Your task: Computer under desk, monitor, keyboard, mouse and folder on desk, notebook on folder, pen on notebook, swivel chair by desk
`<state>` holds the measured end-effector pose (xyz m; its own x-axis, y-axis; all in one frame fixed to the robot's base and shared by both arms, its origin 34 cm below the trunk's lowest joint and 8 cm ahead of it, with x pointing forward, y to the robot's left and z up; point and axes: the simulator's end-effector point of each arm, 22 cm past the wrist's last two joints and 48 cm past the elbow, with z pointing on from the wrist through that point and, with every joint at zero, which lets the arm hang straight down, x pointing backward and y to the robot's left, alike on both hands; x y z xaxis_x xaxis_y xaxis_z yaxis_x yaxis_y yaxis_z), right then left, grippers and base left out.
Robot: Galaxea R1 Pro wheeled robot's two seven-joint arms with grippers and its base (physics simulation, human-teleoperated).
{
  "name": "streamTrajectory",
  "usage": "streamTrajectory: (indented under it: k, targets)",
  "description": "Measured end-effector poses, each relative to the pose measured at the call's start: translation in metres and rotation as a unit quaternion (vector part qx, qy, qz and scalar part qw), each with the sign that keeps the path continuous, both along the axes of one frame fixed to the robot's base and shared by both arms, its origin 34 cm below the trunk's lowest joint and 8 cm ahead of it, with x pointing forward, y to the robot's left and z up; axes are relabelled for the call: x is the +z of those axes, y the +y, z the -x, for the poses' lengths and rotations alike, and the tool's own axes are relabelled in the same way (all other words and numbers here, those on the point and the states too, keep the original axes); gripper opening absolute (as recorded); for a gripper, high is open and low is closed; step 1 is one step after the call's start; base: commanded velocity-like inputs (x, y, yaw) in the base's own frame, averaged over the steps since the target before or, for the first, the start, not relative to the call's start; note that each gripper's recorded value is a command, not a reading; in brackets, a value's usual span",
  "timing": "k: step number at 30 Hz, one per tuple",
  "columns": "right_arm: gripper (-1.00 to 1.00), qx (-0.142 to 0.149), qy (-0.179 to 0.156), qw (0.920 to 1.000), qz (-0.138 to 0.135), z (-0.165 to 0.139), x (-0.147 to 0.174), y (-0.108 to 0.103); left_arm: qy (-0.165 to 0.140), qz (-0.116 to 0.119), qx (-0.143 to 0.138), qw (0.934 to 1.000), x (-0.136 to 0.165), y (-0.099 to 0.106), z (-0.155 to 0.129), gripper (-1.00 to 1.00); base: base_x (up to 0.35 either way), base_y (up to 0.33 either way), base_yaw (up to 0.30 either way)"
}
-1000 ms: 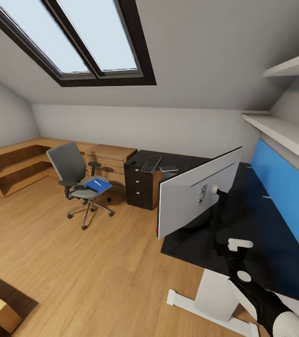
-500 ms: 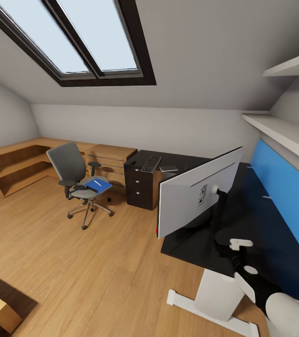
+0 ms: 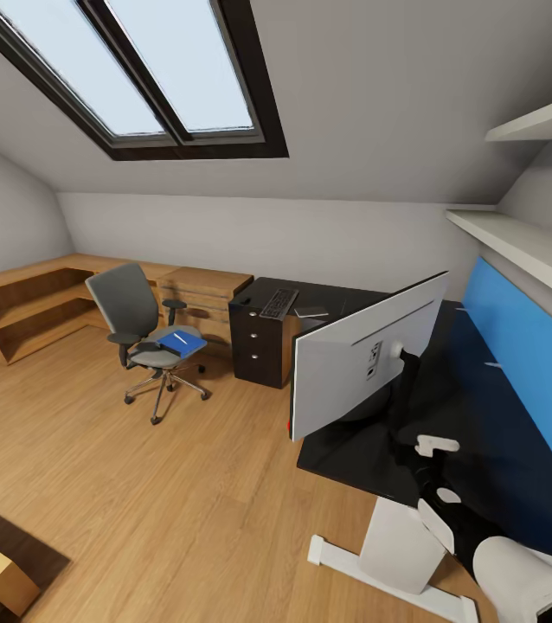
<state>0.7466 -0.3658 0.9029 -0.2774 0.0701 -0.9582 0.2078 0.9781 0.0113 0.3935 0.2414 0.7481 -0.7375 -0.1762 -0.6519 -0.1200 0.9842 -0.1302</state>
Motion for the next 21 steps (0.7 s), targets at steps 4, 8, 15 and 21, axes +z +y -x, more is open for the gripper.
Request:
streamTrajectory:
  k: [4, 8, 15, 21]
  targets:
    - [1.00, -0.007, -0.050, 0.9987, 0.003, -0.005, 0.020, 0.002, -0.016, 0.000, -0.007, 0.9998, -0.002, -0.007, 0.002, 1.00, 0.000, 0.000, 0.000]
    - [1.00, -0.009, -0.082, 0.9966, 0.005, -0.008, 0.032, 0.002, -0.040, 0.002, -0.008, 0.9992, 0.007, -0.010, -0.011, 1.00, 0.000, 0.000, 0.000]
    - [1.00, -0.009, -0.094, 0.9956, 0.005, -0.011, 0.031, 0.004, -0.051, 0.003, -0.007, 0.9987, 0.008, -0.012, -0.020, 1.00, 0.000, 0.000, 0.000]
    - [1.00, -0.010, -0.115, 0.9933, 0.005, -0.014, 0.034, 0.005, -0.053, 0.002, -0.006, 0.9986, 0.003, -0.012, -0.023, 1.00, 0.000, 0.000, 0.000]
